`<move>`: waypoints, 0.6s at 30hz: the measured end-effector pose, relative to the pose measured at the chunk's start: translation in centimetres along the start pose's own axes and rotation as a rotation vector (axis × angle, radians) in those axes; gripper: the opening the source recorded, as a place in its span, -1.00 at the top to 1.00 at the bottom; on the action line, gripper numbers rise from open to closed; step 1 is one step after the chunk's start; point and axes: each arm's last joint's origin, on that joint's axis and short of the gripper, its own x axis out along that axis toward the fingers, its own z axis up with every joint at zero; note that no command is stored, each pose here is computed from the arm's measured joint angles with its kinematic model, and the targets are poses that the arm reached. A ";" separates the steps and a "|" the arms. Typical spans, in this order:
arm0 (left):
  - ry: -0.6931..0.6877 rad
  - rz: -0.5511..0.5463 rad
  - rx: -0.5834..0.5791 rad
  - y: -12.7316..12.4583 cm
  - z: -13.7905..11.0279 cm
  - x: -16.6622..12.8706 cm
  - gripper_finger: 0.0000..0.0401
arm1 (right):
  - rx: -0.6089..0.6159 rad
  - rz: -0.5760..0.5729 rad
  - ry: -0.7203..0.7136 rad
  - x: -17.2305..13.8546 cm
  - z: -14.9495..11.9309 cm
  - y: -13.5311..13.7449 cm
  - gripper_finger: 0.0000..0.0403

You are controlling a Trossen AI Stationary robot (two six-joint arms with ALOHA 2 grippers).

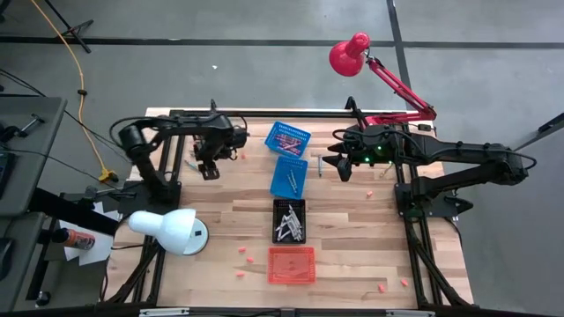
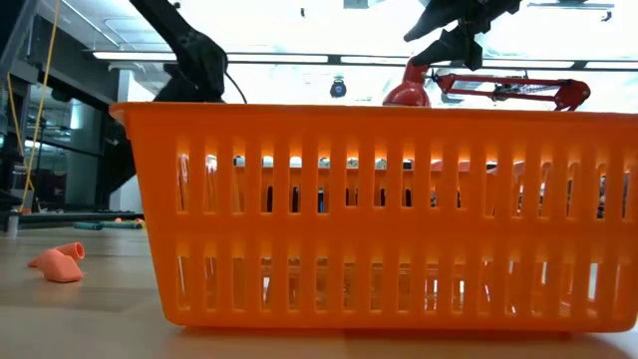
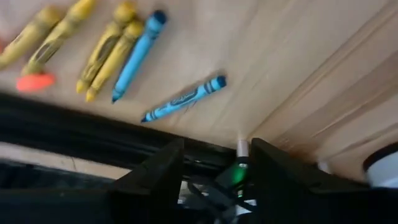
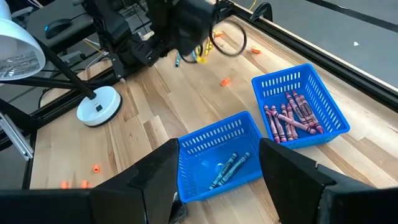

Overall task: Sort crayons
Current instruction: Put the blue crayon into the bottom blue bin

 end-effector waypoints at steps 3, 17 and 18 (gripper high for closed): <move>0.043 0.006 0.118 -0.5 1.1 0.9 0.12 | 0.001 0.000 0.000 0.0 0.0 0.0 -0.08; 0.000 0.221 0.375 -2.4 2.1 5.1 0.12 | 0.009 -0.047 -0.019 0.0 0.0 -0.1 -0.08; 0.000 0.221 0.378 -2.4 2.1 5.3 0.12 | 0.009 -0.048 -0.019 0.0 0.0 -0.1 -0.08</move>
